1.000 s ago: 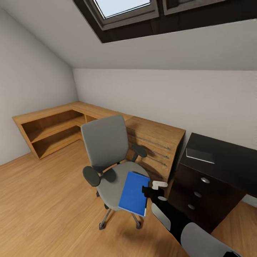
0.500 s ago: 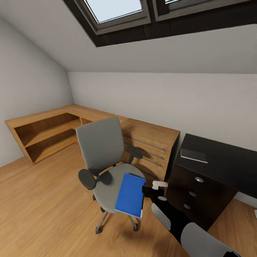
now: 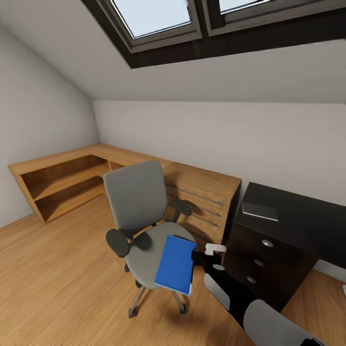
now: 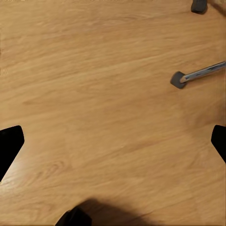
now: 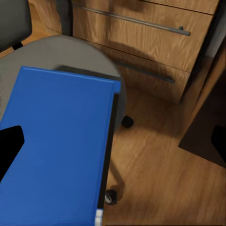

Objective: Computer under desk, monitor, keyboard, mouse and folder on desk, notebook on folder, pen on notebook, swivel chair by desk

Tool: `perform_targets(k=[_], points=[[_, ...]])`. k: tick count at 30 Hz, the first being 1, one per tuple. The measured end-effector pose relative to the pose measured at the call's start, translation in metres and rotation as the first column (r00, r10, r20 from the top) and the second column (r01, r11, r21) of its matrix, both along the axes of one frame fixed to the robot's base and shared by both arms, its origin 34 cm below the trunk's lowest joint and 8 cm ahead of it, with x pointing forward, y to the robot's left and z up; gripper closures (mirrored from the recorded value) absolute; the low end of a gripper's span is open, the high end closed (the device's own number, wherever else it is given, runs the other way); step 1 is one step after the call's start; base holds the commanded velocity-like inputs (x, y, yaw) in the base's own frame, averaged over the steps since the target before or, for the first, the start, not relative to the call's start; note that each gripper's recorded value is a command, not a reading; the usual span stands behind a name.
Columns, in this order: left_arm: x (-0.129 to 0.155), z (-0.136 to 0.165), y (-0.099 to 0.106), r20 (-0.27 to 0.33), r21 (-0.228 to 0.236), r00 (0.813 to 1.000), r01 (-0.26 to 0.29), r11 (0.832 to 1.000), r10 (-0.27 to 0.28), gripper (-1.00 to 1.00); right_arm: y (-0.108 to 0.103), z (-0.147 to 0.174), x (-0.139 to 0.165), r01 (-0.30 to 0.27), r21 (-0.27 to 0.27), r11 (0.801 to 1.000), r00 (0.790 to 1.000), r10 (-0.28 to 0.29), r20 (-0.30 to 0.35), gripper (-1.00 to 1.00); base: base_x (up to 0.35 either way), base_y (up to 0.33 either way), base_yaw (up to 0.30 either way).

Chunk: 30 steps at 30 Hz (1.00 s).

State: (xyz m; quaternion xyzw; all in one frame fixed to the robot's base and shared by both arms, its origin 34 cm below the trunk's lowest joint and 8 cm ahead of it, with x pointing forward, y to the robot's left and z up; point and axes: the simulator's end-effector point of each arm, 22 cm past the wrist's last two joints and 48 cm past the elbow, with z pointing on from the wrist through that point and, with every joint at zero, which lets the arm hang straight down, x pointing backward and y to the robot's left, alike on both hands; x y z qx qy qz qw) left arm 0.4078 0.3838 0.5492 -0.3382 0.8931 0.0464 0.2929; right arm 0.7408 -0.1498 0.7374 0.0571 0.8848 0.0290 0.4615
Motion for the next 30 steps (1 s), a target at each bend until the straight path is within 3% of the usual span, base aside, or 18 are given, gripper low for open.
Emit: perform_targets(k=[13,30], points=[[0.001,0.001,0.0,0.002,0.0,1.0,0.0,1.0,0.0,-1.0,0.0,0.001,0.0,0.001,0.003,1.0,1.0,-0.001,0.001,-1.0,-0.255,0.0,0.0],[0.0,-0.009,-0.001,0.001,-0.001,1.0,0.004,1.0,-0.004,-1.0,-0.004,-0.006,0.002,0.013,0.007,1.0,1.0,-0.013,0.022,-1.0,-0.03,0.0,0.0]])
